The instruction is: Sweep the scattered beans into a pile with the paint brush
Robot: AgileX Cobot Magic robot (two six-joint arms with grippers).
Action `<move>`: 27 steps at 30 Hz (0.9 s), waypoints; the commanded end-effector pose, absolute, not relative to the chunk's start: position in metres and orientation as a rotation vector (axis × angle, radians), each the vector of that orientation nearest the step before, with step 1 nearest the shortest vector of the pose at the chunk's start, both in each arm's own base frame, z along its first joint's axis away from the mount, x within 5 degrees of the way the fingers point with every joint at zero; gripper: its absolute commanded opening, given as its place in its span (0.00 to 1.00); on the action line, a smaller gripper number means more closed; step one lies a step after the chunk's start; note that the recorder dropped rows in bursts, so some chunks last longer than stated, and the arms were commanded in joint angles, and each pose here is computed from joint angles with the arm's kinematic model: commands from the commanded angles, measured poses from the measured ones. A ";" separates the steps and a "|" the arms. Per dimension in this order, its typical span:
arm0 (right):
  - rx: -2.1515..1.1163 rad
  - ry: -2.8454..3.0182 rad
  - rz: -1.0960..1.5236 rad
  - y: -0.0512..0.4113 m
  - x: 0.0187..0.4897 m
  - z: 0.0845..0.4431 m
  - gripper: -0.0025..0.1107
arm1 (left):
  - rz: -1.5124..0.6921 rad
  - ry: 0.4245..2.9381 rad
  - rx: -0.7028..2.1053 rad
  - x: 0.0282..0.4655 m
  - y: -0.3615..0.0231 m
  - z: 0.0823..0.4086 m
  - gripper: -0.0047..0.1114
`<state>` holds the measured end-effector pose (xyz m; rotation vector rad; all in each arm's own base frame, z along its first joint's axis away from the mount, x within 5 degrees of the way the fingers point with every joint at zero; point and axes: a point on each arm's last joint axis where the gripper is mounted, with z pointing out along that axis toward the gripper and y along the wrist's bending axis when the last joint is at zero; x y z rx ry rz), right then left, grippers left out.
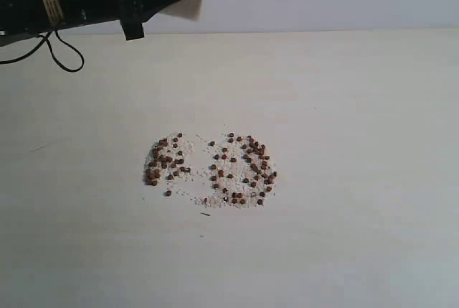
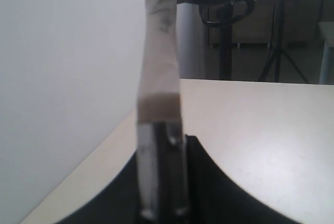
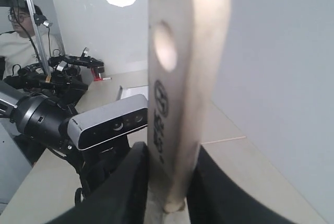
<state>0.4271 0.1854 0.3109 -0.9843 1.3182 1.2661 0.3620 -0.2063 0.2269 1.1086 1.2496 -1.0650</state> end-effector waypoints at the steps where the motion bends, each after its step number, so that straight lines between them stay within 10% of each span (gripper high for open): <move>1: -0.959 1.318 1.248 0.186 0.429 0.315 0.02 | -1.081 1.217 1.125 0.360 -0.213 0.224 0.04; 20: -0.902 1.382 1.216 0.192 0.433 0.313 0.02 | -1.128 1.189 1.076 0.352 -0.242 0.213 0.06; 23: -0.864 1.411 1.153 0.190 0.438 0.314 0.02 | -1.117 1.195 1.060 0.356 -0.237 0.213 0.26; 26: -0.799 1.435 0.975 0.183 0.444 0.328 0.02 | -1.111 1.228 0.983 0.367 -0.223 0.215 0.80; 27: -0.761 1.455 0.914 0.180 0.447 0.332 0.02 | -1.103 1.231 0.971 0.369 -0.219 0.215 0.83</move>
